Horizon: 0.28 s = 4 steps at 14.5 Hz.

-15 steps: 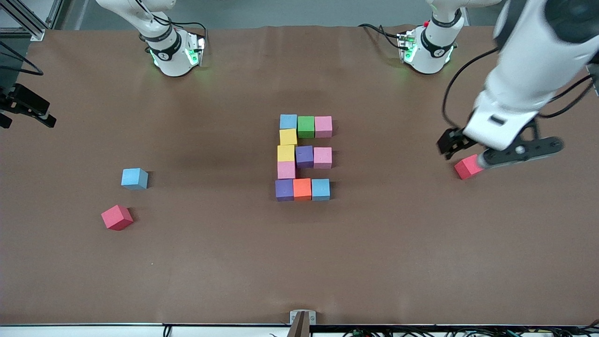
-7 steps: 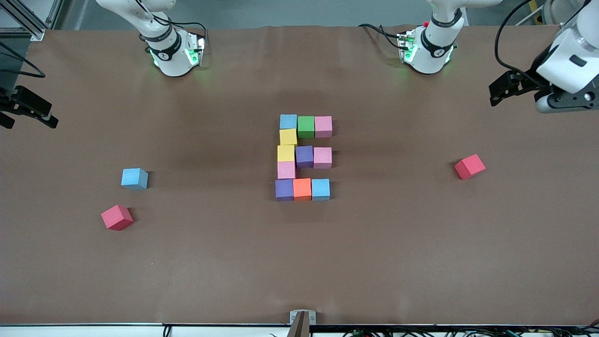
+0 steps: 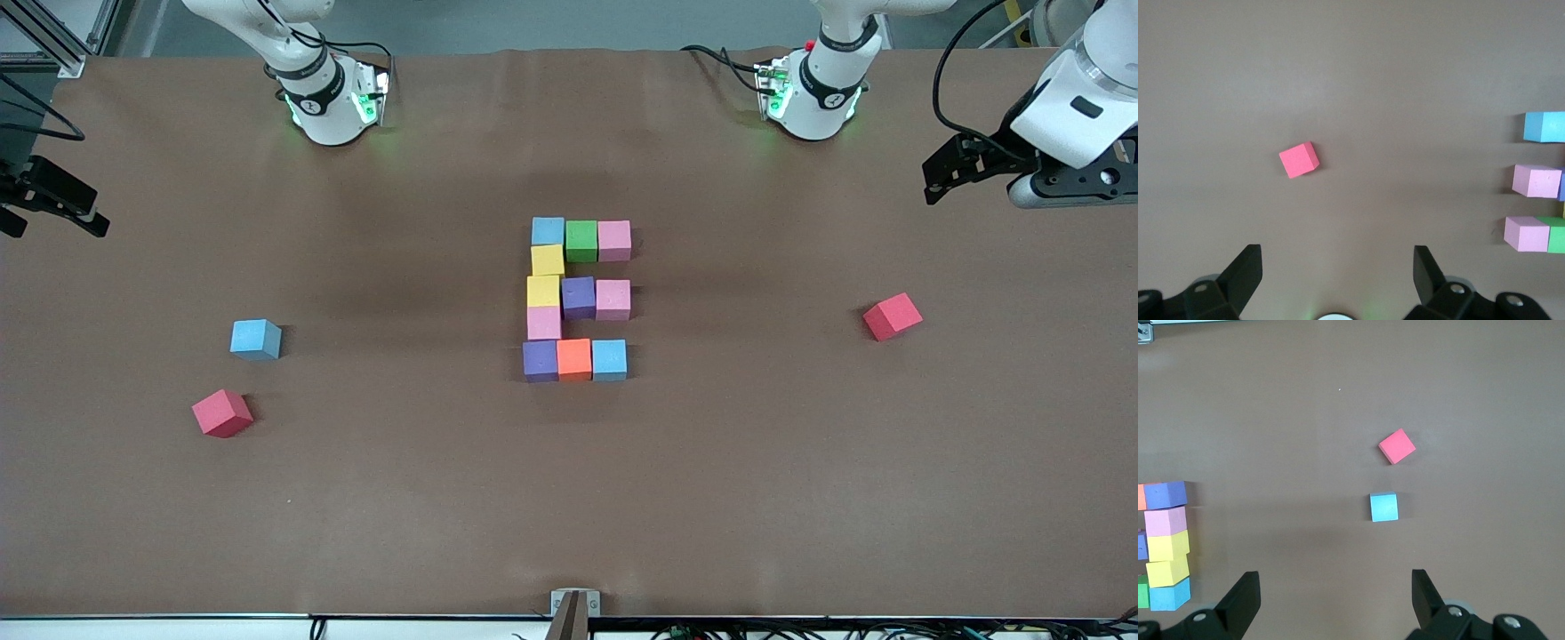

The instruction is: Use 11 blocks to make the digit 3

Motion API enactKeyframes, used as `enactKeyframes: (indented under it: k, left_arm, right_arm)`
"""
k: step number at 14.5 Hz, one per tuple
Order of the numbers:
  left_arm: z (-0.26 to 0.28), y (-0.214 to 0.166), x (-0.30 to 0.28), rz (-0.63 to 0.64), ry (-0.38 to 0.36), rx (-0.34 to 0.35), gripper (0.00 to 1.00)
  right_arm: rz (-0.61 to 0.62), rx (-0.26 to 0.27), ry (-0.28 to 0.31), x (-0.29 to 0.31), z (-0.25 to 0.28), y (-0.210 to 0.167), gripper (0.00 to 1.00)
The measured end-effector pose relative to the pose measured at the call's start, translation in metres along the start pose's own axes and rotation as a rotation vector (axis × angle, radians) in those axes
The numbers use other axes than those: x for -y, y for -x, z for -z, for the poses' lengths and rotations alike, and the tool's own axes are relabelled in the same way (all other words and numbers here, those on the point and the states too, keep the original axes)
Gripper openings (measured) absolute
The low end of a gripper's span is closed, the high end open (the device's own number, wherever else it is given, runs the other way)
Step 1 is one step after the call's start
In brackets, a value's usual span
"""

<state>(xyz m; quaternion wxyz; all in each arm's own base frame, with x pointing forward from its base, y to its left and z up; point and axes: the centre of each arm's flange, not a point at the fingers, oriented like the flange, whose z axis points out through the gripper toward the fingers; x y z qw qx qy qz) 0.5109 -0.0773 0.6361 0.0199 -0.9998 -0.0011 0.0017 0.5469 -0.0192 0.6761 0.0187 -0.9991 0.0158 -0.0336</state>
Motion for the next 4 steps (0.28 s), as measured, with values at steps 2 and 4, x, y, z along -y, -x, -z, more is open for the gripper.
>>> enactKeyframes:
  k: [2,4]
  left_arm:
    - [0.002,-0.009,-0.001,0.001,0.003,-0.009,1.0]
    - [0.0,-0.016,-0.001,0.001,0.004,-0.007,1.0]
  right_arm:
    - [0.0,0.0,0.001,0.0,0.0,0.0,1.0]
    - [0.001,-0.002,0.001,0.0,0.0,0.0,1.0]
